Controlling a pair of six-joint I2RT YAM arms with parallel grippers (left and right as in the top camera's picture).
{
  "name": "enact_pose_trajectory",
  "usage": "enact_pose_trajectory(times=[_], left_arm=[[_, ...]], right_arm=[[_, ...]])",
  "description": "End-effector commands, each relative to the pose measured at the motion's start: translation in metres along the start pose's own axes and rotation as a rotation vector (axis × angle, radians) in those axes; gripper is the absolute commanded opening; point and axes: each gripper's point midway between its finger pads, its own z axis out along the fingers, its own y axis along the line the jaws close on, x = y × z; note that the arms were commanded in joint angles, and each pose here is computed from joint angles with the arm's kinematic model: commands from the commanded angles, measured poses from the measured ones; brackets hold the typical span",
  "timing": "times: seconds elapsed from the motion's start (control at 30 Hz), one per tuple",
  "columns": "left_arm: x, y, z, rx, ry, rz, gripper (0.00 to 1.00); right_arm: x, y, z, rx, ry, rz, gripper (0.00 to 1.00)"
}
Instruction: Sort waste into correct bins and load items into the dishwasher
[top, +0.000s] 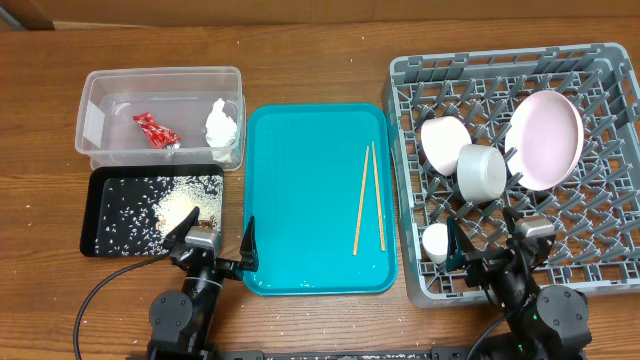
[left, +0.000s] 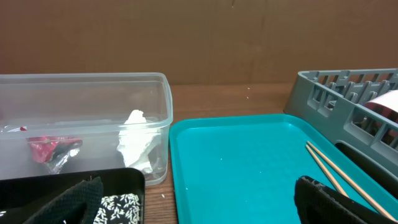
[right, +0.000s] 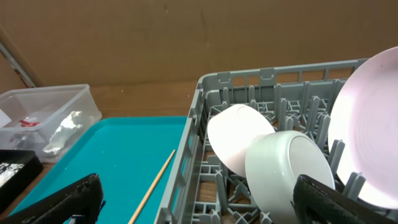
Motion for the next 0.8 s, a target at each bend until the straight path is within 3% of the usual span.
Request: enact_pose_trajectory(times=[0.0, 0.17, 0.37, 0.63, 0.77], left_arm=[[0.000, 0.003, 0.000, -0.011, -0.008, 0.008, 1.00], [0.000, 0.003, 0.000, -0.011, -0.008, 0.008, 1.00], [0.000, 0.003, 0.000, -0.011, -0.008, 0.008, 1.00], [0.000, 0.003, 0.000, -0.011, -0.008, 0.008, 1.00], [0.000, 0.003, 0.000, -0.011, -0.008, 0.008, 1.00]], right_arm=[[-0.015, 0.007, -0.005, -0.034, -0.051, -0.001, 1.00], [-0.055, 0.020, -0.020, -0.088, -0.169, -0.009, 1.00], [-0.113, 0.064, -0.057, -0.308, -0.353, -0.059, 1.00], [-0.144, 0.093, -0.085, -0.466, -0.481, -0.118, 1.00], [-0.162, 0.097, -0.088, -0.514, -0.504, -0.010, 1.00]])
